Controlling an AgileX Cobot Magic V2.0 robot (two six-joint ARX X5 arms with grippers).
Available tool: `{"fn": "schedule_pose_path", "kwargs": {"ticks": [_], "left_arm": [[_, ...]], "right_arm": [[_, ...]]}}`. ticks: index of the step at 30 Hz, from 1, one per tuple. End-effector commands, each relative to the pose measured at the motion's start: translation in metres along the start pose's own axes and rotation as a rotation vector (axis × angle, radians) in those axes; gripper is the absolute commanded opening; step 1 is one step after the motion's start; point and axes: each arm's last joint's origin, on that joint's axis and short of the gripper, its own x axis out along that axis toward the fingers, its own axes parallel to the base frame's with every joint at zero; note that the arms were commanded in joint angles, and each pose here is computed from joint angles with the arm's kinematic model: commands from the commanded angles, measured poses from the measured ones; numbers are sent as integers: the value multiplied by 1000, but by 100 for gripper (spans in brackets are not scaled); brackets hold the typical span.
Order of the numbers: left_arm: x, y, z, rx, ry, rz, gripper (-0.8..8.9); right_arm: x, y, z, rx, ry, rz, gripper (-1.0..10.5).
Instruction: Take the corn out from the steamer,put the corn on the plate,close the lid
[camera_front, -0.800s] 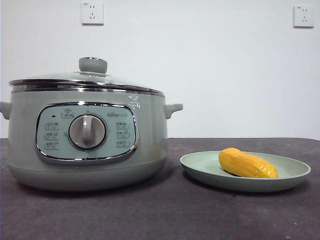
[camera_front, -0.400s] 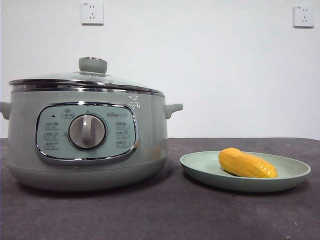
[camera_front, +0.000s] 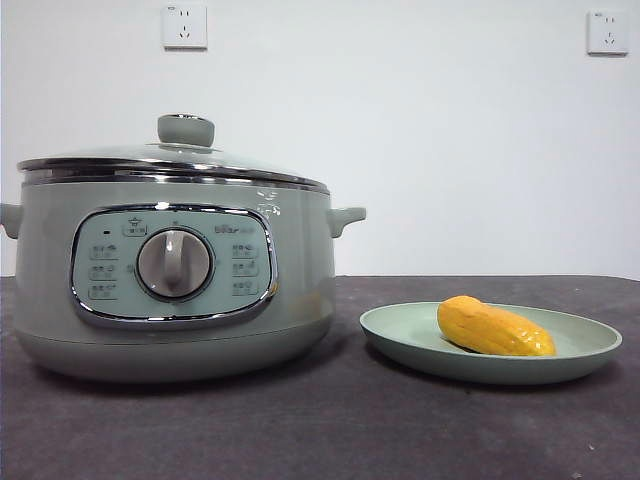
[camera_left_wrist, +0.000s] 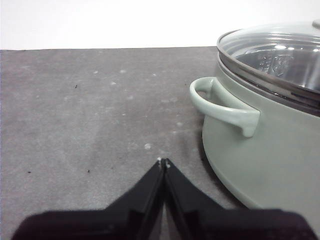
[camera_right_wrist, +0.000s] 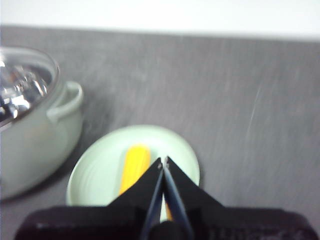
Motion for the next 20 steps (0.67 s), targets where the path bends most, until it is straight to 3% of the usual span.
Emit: {"fn": "schedule_pose_path", "kwargs": {"ticks": [1, 7, 12, 20], "left_arm": [[2, 0, -4, -4, 7, 7, -3], [2, 0, -4, -4, 7, 7, -3], [2, 0, -4, -4, 7, 6, -3], [2, 0, -4, -4, 7, 7, -3]], "right_arm": [[2, -4, -13, -64, -77, -17, 2], [12, -15, -50, -35, -188, -63, 2], [19, -20, -82, -6, -174, -121, 2], [30, -20, -116, 21, -130, -126, 2]]}}
